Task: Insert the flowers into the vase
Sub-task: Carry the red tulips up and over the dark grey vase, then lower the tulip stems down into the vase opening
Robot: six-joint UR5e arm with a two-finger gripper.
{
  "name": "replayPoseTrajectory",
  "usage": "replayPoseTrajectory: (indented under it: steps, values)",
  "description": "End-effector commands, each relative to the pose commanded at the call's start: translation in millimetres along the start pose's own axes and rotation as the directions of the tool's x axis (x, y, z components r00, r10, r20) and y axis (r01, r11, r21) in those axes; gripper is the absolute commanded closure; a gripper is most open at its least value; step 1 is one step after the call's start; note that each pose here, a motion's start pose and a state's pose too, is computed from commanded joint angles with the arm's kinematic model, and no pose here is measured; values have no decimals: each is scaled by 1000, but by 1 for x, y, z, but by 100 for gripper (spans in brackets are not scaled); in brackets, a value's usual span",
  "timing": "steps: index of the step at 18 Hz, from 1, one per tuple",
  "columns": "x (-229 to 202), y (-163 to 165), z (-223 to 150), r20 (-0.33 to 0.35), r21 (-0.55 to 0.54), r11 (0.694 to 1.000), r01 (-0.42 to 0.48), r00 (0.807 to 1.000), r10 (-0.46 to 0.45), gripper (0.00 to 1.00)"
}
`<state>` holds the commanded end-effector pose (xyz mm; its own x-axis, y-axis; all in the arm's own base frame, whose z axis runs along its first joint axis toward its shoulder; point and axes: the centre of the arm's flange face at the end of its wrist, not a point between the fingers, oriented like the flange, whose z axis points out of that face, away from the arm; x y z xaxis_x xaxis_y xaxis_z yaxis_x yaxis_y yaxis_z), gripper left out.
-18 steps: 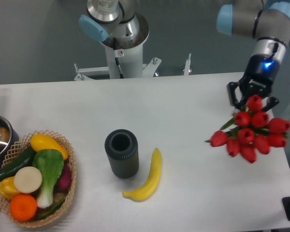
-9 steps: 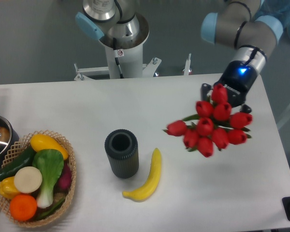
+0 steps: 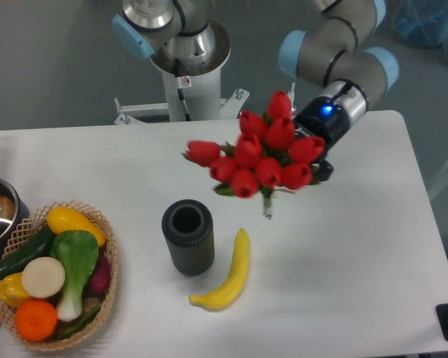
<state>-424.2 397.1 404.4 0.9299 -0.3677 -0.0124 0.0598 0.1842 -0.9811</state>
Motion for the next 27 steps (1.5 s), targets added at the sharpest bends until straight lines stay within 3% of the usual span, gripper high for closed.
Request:
replayPoseTrajectory:
  steps: [6, 12, 27]
  values:
    - [29, 23, 12, -20, 91, 994, -68, 997, 70, 76]
    - [50, 26, 36, -68, 97, 994, -42, 997, 49, 76]
    - [53, 66, 41, -76, 79, 996, 30, 997, -24, 76]
